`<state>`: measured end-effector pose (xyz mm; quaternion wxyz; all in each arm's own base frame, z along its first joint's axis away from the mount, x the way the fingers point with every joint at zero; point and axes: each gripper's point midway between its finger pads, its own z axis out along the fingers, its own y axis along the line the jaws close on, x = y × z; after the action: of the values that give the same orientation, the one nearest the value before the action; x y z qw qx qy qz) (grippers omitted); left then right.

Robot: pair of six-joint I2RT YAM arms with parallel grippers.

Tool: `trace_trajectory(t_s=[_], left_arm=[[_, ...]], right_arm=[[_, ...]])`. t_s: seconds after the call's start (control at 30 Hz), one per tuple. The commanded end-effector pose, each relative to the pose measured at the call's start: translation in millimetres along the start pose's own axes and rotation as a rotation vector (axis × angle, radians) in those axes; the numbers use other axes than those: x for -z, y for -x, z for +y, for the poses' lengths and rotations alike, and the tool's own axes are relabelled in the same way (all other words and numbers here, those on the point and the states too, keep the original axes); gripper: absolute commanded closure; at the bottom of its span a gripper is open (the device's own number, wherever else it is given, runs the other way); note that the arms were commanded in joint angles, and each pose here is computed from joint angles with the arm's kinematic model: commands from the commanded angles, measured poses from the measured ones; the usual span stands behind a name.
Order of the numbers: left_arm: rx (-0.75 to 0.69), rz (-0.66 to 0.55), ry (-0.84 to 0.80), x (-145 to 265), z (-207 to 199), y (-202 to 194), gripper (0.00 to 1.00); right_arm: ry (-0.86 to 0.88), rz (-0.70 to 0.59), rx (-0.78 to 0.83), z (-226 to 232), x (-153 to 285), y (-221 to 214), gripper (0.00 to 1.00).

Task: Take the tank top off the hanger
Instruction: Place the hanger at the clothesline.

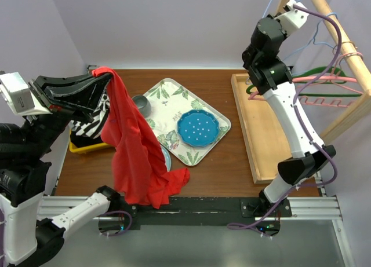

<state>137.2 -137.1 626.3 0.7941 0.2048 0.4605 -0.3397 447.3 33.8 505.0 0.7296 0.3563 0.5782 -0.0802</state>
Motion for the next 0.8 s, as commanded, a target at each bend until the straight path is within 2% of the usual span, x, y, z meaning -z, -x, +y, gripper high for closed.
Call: trace_trajectory(t_s=[0.0, 0.2, 0.57, 0.77], left_arm=[[-0.024, -0.068, 0.015, -0.3, 2.1, 16.8, 1.00], [-0.019, -0.069, 0.010, 0.2, 0.9, 16.5, 1.00], [-0.016, -0.057, 0.030, 1.4, 4.9, 9.1, 1.00], [-0.012, -0.052, 0.035, 2.0, 6.6, 1.6, 1.00]], right_arm=[[0.088, 0.029, -0.012, -3.0, 15.4, 25.5, 1.00], [0.112, 0.085, 0.023, -21.3, 29.8, 16.6, 1.00], [0.114, 0.144, 0.072, -43.7, 47.7, 27.0, 1.00], [0.125, 0.180, 0.032, -51.1, 56.3, 17.7, 1.00]])
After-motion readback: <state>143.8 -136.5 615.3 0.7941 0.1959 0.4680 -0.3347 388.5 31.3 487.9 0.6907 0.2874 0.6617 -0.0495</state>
